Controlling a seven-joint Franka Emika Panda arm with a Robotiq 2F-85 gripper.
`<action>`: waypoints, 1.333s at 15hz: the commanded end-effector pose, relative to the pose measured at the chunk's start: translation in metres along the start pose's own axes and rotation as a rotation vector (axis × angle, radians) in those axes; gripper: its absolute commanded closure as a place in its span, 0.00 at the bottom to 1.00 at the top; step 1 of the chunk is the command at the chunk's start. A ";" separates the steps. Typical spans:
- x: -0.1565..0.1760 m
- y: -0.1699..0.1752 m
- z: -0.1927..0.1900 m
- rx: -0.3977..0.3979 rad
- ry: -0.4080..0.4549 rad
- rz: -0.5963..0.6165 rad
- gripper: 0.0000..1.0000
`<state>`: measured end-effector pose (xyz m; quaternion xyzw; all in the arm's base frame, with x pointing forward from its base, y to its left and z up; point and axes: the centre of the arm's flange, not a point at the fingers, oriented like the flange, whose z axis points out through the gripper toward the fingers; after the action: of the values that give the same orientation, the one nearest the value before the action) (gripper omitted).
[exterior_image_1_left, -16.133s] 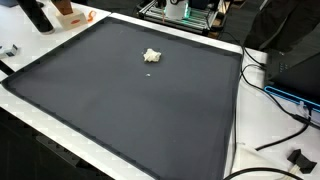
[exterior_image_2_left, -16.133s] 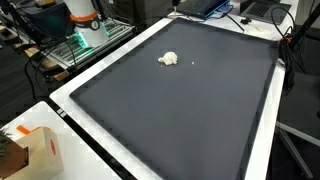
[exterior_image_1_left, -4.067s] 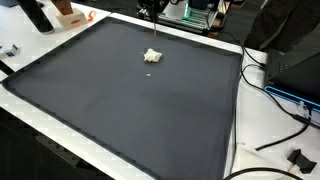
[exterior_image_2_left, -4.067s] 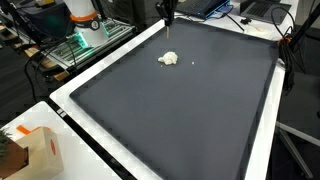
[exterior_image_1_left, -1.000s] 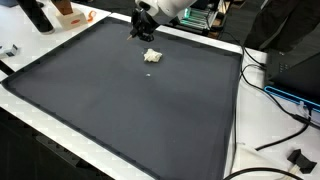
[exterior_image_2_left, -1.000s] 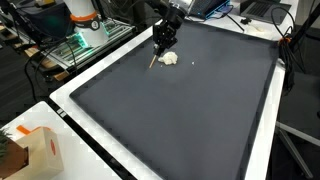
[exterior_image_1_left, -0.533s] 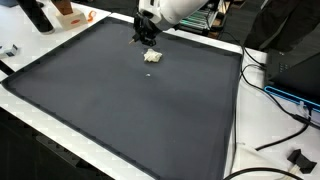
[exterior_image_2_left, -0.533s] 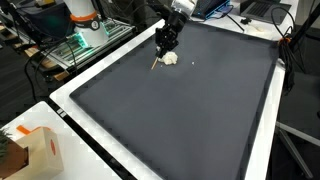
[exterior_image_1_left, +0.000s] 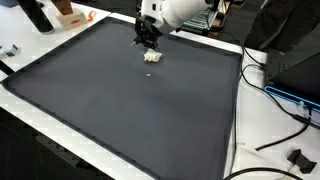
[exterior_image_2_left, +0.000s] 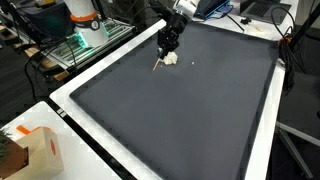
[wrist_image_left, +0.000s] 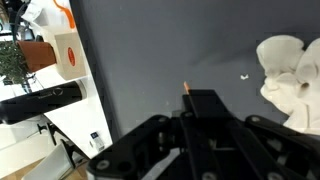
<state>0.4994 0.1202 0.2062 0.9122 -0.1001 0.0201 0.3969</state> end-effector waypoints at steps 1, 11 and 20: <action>0.002 0.000 0.001 -0.010 0.032 -0.054 0.97; 0.003 0.013 -0.015 0.054 0.068 -0.159 0.97; 0.000 0.042 -0.038 0.156 0.127 -0.218 0.97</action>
<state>0.5084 0.1291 0.2471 0.9350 0.0082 0.0373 0.3527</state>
